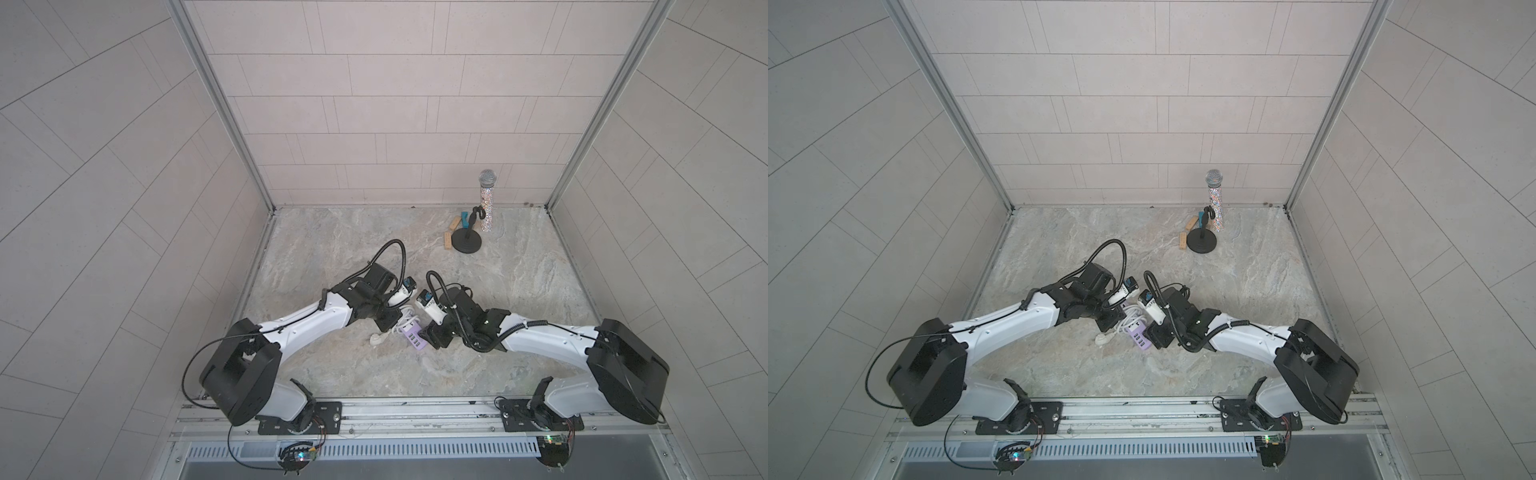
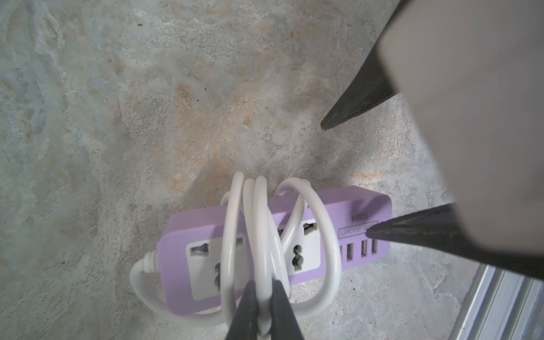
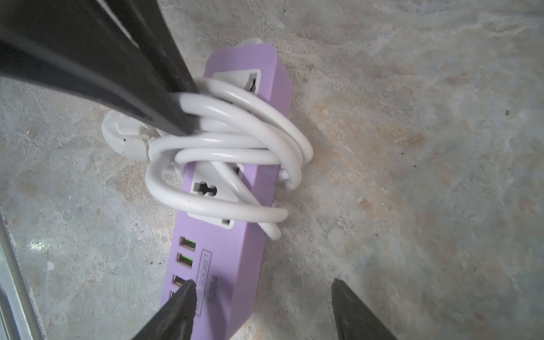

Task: Wrap the cord around the power strip
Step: Place the power strip at the center of the board.

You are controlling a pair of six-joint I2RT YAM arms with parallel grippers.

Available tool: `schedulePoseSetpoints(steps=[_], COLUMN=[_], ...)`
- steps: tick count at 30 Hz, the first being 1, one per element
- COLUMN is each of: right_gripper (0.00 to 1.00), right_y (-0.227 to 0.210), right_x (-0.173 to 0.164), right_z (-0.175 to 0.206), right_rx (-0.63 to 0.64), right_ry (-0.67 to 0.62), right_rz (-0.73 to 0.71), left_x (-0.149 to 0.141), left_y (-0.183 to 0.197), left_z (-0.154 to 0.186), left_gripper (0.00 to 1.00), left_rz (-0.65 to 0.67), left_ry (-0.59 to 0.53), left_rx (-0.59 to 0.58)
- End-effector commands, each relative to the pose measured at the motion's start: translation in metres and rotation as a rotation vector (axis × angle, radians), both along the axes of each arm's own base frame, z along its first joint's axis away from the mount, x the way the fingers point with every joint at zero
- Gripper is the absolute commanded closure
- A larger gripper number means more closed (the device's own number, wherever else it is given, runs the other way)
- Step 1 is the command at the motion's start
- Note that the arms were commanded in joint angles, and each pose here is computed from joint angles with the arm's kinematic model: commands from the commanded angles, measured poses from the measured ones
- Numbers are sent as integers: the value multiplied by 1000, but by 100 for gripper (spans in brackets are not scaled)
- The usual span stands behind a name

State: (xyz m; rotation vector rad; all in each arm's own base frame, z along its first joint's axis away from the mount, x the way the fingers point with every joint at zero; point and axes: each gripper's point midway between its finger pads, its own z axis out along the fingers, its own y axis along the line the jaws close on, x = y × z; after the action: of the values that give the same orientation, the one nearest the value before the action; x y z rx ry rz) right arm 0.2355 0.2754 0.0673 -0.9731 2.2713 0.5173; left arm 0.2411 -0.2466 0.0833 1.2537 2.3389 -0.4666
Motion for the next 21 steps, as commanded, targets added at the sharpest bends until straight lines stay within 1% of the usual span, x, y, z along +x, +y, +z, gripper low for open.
schedulePoseSetpoints(steps=[1, 4, 7, 10, 13, 14, 17, 21], right_gripper=[28, 29, 28, 28, 28, 29, 30, 32], right_y=[21, 36, 44, 48, 52, 54, 53, 48], right_x=[13, 13, 13, 11, 10, 10, 8, 12], right_z=[16, 12, -2, -10, -10, -11, -21, -33], right_rx=[128, 187, 193, 194, 204, 187, 63, 0], right_ry=[-24, 26, 67, 39, 22, 16, -29, -29], right_rz=[-39, -28, -44, -47, -49, -46, -39, -97], left_x=[-18, -18, -16, -18, -20, -20, -20, -17], left_y=[23, 22, 24, 27, 29, 29, 28, 30], left_z=[-30, -32, -33, -39, -45, -46, -48, -54], left_gripper=[97, 99, 100, 100, 100, 100, 100, 100], left_rz=[16, 13, 23, 19, -1, -3, -4, 5], left_ry=[108, 119, 122, 147, 181, 186, 194, 220], left_rx=[146, 155, 162, 196, 225, 226, 233, 256])
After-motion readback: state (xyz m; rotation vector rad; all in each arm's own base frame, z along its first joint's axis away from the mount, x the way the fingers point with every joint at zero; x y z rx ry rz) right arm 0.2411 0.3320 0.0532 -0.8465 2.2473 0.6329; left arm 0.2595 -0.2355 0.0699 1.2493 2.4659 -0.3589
